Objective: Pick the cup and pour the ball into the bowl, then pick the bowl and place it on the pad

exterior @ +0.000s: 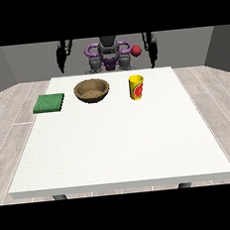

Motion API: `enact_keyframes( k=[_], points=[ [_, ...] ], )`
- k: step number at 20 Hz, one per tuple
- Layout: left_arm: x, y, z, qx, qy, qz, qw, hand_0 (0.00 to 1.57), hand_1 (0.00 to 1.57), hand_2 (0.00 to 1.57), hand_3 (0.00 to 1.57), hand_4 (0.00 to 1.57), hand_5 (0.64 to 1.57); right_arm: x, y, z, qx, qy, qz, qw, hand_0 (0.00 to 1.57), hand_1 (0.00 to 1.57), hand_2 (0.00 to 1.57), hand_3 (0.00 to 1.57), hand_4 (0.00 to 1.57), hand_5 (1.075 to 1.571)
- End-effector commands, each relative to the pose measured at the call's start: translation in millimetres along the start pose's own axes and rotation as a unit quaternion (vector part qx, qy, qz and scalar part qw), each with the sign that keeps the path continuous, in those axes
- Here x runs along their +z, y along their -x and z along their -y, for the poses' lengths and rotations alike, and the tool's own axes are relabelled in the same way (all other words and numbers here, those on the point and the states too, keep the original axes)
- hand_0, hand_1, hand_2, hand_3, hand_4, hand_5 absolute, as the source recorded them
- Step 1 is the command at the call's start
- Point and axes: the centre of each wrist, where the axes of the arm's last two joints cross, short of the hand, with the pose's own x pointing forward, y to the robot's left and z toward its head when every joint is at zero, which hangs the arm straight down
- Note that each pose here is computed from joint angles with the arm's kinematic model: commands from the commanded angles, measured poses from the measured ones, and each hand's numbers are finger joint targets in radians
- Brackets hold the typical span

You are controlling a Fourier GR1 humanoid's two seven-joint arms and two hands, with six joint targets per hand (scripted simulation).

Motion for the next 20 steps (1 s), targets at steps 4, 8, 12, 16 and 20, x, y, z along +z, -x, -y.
enact_keyframes(
  k=[4, 8, 12, 16, 20],
  points=[
    [-2.1, -25.8, -8.6, -0.008, -0.002, 0.017, 1.0, 0.0, 0.0, 0.0, 0.0, 0.0, 1.524, -0.2, -24.8, 13.0, 0.018, 0.003, 0.01, 0.9998, 0.0, 0.0, 0.0, 0.0, 0.0, 1.568],
    [30.3, -17.7, 36.3, 0.155, 0.022, 0.021, 0.987, 0.0, 0.0, 0.0, 0.0, 0.0, 1.531, 31.4, 18.2, 13.5, -0.071, 0.033, -0.018, 0.9968, 0.0, 0.0, 0.0, 0.0, 0.0, 1.57],
    [32.4, -55.5, 60.6, 0.165, 0.031, 0.061, 0.984, 0.0, 0.0, 0.0, 0.0, 0.0, 1.521, 9.1, -6.1, 19.8, -0.059, 0.056, 0.038, 0.9959, 0.0, 0.0, 0.0, 0.0, 0.0, 1.566],
    [32.9, -52.2, 56.7, 0.117, 0.006, 0.119, 0.986, 0.0, 0.0, 0.0, 0.0, 0.0, 1.478, 10.6, -24.2, 8.9, -0.068, 0.035, 0.069, 0.9947, 0.0, 0.0, 0.0, 0.0, 0.0, 1.565],
    [3.0, -69.3, 61.7, 0.083, 0.013, 0.151, 0.985, 0.0, 0.0, 0.0, 0.0, 0.0, 1.402, -7.4, -18.8, -3.0, -0.068, 0.01, 0.105, 0.9921, 0.0, 0.0, 0.0, 0.0, 0.0, 1.563]
  ],
)
